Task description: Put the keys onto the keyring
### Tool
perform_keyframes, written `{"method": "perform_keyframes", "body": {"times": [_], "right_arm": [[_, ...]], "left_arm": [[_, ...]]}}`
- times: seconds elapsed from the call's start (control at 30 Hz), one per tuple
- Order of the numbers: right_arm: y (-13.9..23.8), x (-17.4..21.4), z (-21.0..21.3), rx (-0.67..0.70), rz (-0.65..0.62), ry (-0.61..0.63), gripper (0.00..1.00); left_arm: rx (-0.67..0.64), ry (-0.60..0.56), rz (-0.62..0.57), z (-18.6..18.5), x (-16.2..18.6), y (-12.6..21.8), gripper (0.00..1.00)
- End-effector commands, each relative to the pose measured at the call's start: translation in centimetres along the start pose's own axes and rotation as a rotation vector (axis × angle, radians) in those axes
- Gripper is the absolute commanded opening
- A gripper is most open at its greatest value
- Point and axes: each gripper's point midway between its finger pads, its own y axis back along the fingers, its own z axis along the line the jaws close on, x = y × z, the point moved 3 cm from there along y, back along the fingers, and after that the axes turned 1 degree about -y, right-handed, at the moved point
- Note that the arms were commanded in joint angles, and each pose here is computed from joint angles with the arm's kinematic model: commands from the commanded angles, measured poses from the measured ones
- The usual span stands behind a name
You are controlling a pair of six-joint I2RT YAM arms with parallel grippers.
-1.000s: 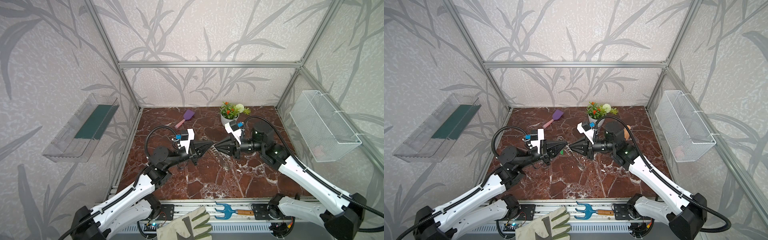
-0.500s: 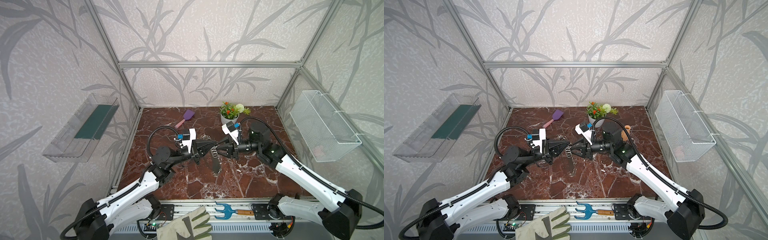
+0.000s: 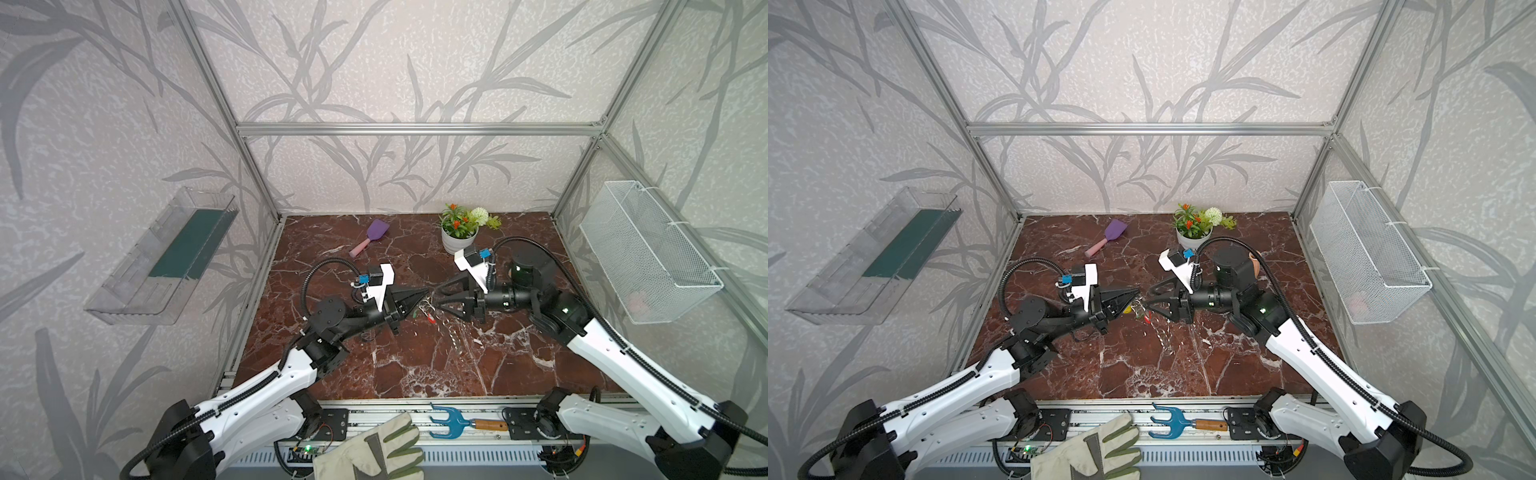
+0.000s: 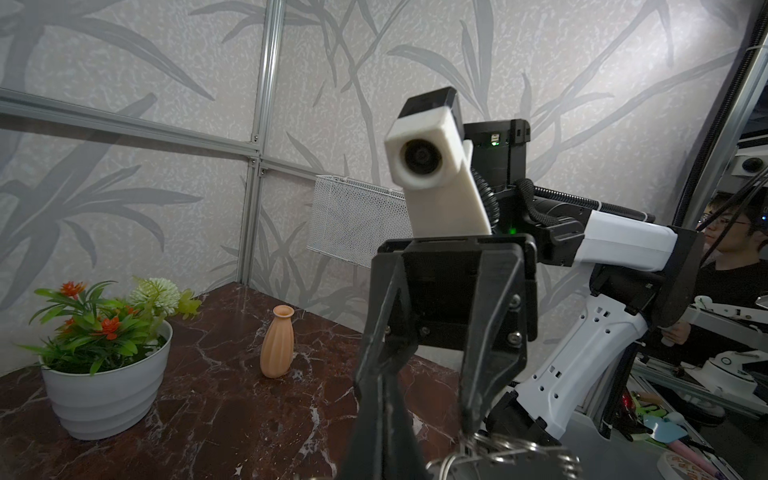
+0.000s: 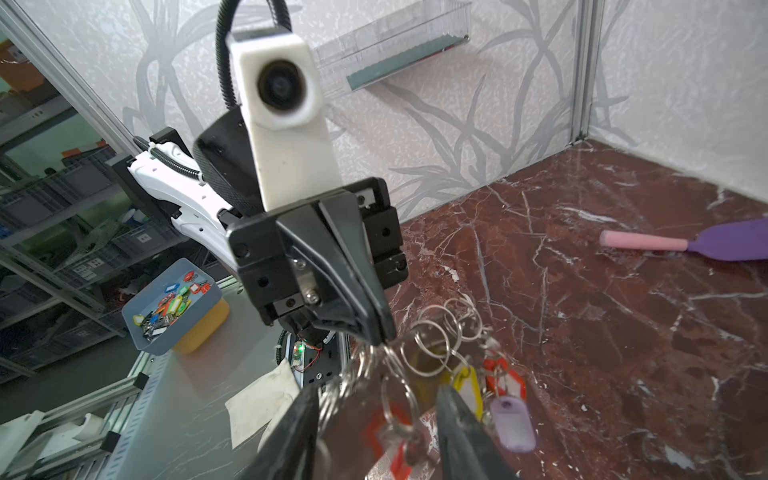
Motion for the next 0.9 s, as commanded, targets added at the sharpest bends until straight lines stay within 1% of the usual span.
{"method": "perform_keyframes", "body": {"times": [0.0,0.1,0.2,0.37,0.47,0.63,0.7,0.8,0.87], "right_arm": [[1.0,-0.8,0.8,0.012,-0.009,0.045,0.48],[0.6,-0.8,0.6,0.003,-0.006,0.044,0.49],[-0.2,-0.9,-0.2,-0.005,0.009,0.037,0.47],[-1.1,-1.1,-0.9,-0.007,0.006,0.045,0.40],[-1.5,-1.1,-1.3,-0.015,0.015,0.041,0.35],[-1.8,-0.9,-1.2,-0.045,0.012,0.031,0.32],[-1.8,-0.9,-1.1,-0.056,0.008,0.032,0.29],[-2.0,-0.9,-1.2,-0.066,0.006,0.026,0.27],[-2.2,-1.0,-1.1,-0.089,0.001,0.021,0.23]], "left_arm": [[0.018,-0.031,-0.060,-0.8,-1.6,0.4,0.00],[0.024,-0.026,-0.057,-0.9,-1.5,0.4,0.00],[0.032,-0.018,-0.055,-1.0,-1.4,0.4,0.00],[0.040,-0.015,-0.061,-1.3,-1.7,0.5,0.00],[0.040,-0.013,-0.060,-1.3,-1.7,0.6,0.00],[0.046,-0.017,-0.064,-1.4,-1.9,0.6,0.00],[0.051,-0.015,-0.062,-1.5,-1.9,0.5,0.00],[0.056,-0.013,-0.060,-1.5,-1.8,0.4,0.00],[0.058,-0.011,-0.060,-1.5,-1.8,0.4,0.00]]}}
